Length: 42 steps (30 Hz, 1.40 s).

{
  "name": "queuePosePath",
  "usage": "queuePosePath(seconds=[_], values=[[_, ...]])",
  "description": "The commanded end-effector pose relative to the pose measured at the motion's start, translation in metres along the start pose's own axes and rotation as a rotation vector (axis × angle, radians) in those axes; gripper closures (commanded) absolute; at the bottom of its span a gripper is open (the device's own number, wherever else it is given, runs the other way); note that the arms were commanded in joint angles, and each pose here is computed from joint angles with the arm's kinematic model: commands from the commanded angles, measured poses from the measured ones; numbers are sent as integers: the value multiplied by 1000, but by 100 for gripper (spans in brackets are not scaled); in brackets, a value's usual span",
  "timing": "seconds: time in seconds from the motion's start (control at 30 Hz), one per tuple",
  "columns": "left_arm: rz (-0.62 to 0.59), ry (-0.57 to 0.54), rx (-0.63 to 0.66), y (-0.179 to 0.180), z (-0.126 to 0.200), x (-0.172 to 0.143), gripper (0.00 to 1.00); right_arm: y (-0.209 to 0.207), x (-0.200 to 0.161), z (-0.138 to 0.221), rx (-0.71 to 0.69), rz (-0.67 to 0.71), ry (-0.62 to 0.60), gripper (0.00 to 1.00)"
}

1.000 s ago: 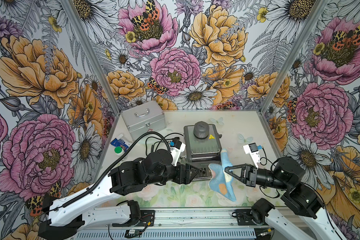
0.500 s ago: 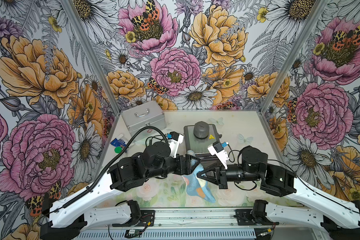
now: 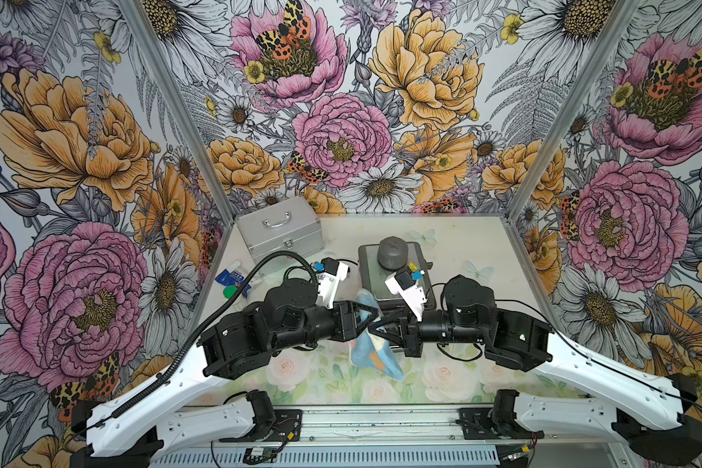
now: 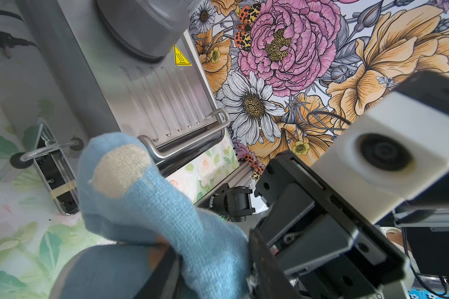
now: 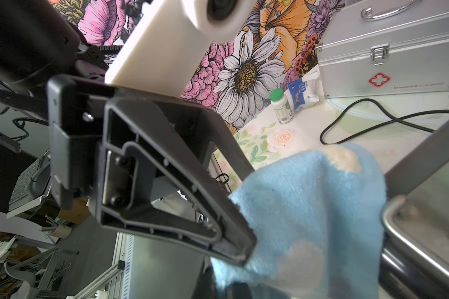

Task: Wipe the surface of a coffee machine
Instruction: Adjust the cleaning item, then wipe the dirt from the surface of the coffee machine.

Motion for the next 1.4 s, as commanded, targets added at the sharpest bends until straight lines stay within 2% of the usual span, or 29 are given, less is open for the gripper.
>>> queuePosePath(seconds=[0.0, 0.2, 0.3, 0.43, 0.57, 0.6, 0.67, 0.7, 0.83, 0.9, 1.0, 1.13, 1.27, 1.37], values=[[-10, 6, 6, 4, -1, -2, 62, 8, 23, 3, -4, 59, -76, 100], [-19, 27, -15, 0, -8, -3, 61, 5, 29, 1, -36, 78, -90, 100], [-30, 33, -28, -2, -9, -3, 73, 0, 29, -3, -56, 78, -90, 100], [-41, 37, -35, -3, -8, -3, 100, -6, 33, -4, -87, 83, -101, 100], [-53, -4, -24, 0, -3, 1, 100, -11, 40, -2, -118, 81, -124, 99], [-56, -21, -17, 1, -1, 3, 100, -12, 41, -2, -125, 76, -127, 95], [-63, -79, 2, 5, 8, 10, 100, -15, 39, -1, -132, 64, -127, 77], [-64, -105, 12, 8, 13, 14, 100, -15, 38, 0, -135, 58, -126, 73], [-53, -186, 66, 23, 32, 32, 100, -25, 30, 11, -182, 23, -129, 58], [-56, -212, 106, 33, 37, 40, 100, -30, 27, 18, -217, 10, -129, 57], [-55, -220, 134, 41, 38, 51, 100, -39, 28, 37, -305, -9, -147, 57], [-93, -230, 197, 51, 31, 68, 100, -56, 45, 63, -534, 15, -165, 58], [-136, -193, 285, 68, 8, 82, 100, -80, 66, 53, -743, 126, -81, 48], [-153, -143, 332, 79, -13, 88, 100, -105, 75, 50, -936, 192, -29, 49]])
Point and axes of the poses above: each gripper's point midway between its finger pads, its own z axis back along the fingers, its own y axis along the line the jaws close on, x = y × z, the point moved 5 cm from there along z, back along the fingers, and after that the axes turned 1 degree about z, right-handed, at the moved point
